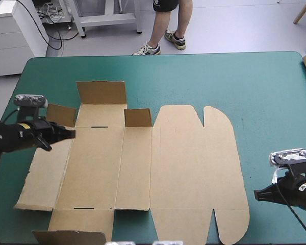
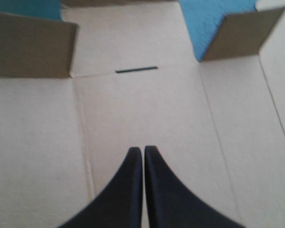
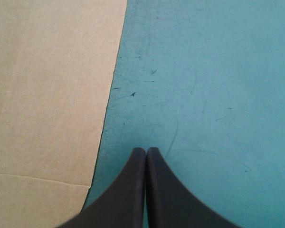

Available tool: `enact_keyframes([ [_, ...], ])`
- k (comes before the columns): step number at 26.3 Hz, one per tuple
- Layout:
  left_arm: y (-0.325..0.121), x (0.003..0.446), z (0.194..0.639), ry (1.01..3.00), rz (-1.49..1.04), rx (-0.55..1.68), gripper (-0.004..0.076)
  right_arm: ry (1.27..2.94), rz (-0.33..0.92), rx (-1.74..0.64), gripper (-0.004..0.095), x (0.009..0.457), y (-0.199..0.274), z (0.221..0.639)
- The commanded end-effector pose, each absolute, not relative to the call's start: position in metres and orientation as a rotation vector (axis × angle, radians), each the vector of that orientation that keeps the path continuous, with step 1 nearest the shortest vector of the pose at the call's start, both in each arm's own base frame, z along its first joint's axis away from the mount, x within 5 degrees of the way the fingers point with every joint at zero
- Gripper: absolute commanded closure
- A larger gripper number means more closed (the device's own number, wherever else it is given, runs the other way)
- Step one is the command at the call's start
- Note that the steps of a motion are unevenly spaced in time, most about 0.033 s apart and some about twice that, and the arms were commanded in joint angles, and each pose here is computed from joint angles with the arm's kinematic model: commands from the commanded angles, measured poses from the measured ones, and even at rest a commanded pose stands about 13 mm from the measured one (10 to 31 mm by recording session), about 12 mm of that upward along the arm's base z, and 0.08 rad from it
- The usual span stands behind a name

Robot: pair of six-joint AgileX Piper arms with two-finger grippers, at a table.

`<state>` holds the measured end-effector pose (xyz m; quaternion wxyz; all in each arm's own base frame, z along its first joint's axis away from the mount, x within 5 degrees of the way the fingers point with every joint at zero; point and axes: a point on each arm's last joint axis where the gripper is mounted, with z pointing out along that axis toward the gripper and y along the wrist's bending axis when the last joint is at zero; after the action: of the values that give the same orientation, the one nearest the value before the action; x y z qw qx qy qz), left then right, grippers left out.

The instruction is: Fold the box

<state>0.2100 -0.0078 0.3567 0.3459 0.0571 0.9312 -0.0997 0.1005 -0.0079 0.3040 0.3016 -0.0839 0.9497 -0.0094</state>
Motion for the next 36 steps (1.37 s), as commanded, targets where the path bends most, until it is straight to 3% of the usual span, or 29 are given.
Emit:
enact_keyframes([
  [1,0.037,0.236,0.390,2.302,-0.201,-0.045,0.0731,2.462,-0.036,-0.218,0.0929,0.103,-0.008,0.313],
  [8,0.160,0.218,0.381,2.234,-0.226,-0.517,0.0731,2.442,0.006,-0.205,0.0929,0.105,-0.006,0.314],
  [11,0.175,0.205,0.375,2.256,-0.230,-0.587,0.0731,2.442,0.006,-0.205,0.0929,0.105,-0.006,0.314],
  [17,0.181,0.190,0.369,2.385,-0.161,-0.454,0.0731,2.441,0.006,-0.205,0.0929,0.105,-0.006,0.314],
  [25,0.182,0.188,0.368,2.405,-0.141,-0.451,0.0706,2.439,0.003,-0.210,0.0929,0.105,-0.006,0.314],
  [29,0.181,0.188,0.365,2.413,-0.152,-0.454,0.0545,2.437,0.002,-0.209,0.0929,0.105,-0.006,0.314],
  [33,0.181,0.188,0.359,2.420,-0.163,-0.466,0.0168,2.437,0.002,-0.209,0.0929,0.105,-0.006,0.314],
  [35,0.181,0.188,0.356,2.416,-0.177,-0.486,0.0042,2.437,0.002,-0.209,0.0929,0.105,-0.006,0.314],
  [36,0.180,0.188,0.353,2.413,-0.199,-0.495,0.0015,2.437,0.002,-0.209,0.0929,0.105,-0.006,0.314],
])
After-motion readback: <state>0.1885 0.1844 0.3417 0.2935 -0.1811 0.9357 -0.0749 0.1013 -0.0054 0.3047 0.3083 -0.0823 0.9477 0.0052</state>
